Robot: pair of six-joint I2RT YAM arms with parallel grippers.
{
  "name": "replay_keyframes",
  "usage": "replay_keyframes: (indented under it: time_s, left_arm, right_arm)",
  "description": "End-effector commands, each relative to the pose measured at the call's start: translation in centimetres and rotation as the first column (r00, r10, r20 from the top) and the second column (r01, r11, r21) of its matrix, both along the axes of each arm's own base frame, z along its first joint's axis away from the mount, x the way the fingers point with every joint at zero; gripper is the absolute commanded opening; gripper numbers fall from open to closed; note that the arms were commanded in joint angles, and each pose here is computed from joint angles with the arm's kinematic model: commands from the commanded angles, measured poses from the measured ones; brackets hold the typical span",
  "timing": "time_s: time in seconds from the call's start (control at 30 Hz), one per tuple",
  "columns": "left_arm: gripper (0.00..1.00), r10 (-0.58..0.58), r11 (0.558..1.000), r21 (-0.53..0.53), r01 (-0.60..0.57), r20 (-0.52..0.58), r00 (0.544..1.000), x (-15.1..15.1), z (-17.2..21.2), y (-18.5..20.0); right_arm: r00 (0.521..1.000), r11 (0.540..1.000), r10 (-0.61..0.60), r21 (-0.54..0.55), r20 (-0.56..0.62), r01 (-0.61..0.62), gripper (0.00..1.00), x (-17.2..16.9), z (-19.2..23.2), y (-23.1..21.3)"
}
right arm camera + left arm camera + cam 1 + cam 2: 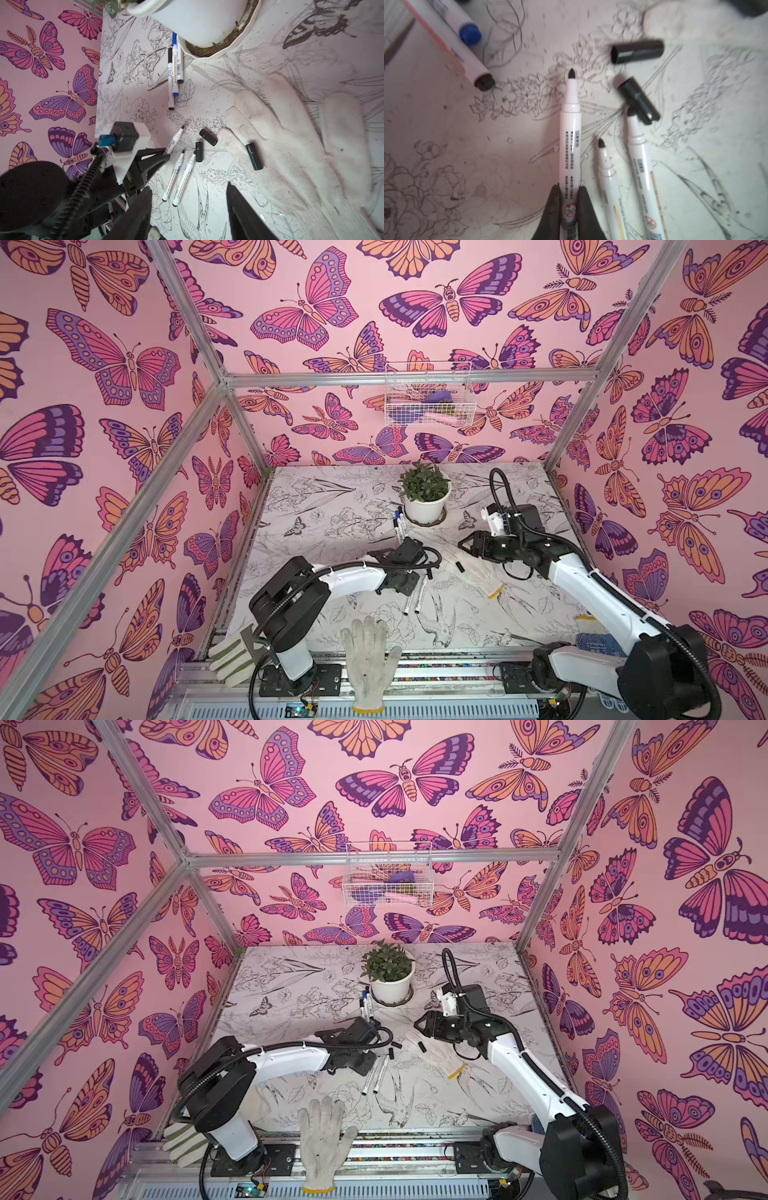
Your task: Insert the pens into the pen caps
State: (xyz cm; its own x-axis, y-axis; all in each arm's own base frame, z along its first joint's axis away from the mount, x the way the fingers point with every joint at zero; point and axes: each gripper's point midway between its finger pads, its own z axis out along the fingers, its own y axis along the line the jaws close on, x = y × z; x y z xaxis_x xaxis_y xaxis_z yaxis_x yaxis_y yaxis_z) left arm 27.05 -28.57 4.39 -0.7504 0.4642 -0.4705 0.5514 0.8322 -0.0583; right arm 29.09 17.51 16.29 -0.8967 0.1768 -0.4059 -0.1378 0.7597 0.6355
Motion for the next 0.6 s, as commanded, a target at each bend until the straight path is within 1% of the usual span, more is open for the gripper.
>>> replay_keyframes:
  time_s: [0.0, 0.03, 0.1, 0.17, 0.23, 0.3, 0.43, 0.57]
  left_arm:
    - [0.00, 0.010, 0.968, -0.251, 0.025, 0.137, 0.990, 2.7, 6.4, -3.2]
    - [0.00, 0.006, 0.947, -0.317, 0.051, 0.175, 0.985, 3.1, 7.8, -4.2]
    - [0.00, -0.005, 0.915, -0.394, 0.087, 0.204, 0.979, 3.4, 9.4, -5.7]
    - [0.00, -0.020, 0.899, -0.426, 0.104, 0.199, 0.980, 3.5, 9.9, -6.7]
    - [0.00, -0.026, 0.890, -0.443, 0.104, 0.179, 0.984, 3.3, 9.7, -7.2]
    - [0.00, -0.034, 0.888, -0.446, 0.114, 0.184, 0.982, 3.1, 9.6, -7.3]
    - [0.00, -0.044, 0.869, -0.473, 0.145, 0.217, 0.975, 2.7, 10.1, -7.3]
    - [0.00, -0.060, 0.857, -0.486, 0.173, 0.238, 0.969, 2.2, 10.7, -7.3]
  right_arm:
    - [0.997, 0.996, 0.081, 0.034, 0.017, -0.082, 0.59, -0.4, 0.4, 1.6]
    - [0.995, 0.994, 0.096, 0.048, 0.026, -0.097, 0.59, -0.5, 0.7, 2.1]
    - [0.991, 0.988, 0.127, 0.078, 0.051, -0.131, 0.58, -0.6, 1.6, 3.2]
    - [0.981, 0.981, 0.176, 0.073, 0.086, -0.182, 0.59, -0.9, 2.4, 4.4]
    - [0.972, 0.974, 0.214, 0.052, 0.100, -0.220, 0.58, -1.3, 2.8, 5.1]
    - [0.966, 0.970, 0.231, 0.051, 0.118, -0.239, 0.58, -1.4, 3.3, 5.6]
    - [0.976, 0.983, 0.180, 0.008, 0.123, -0.183, 0.57, -0.5, 3.1, 4.9]
    - [0.984, 0.991, 0.135, -0.007, 0.118, -0.136, 0.56, 0.5, 2.6, 4.6]
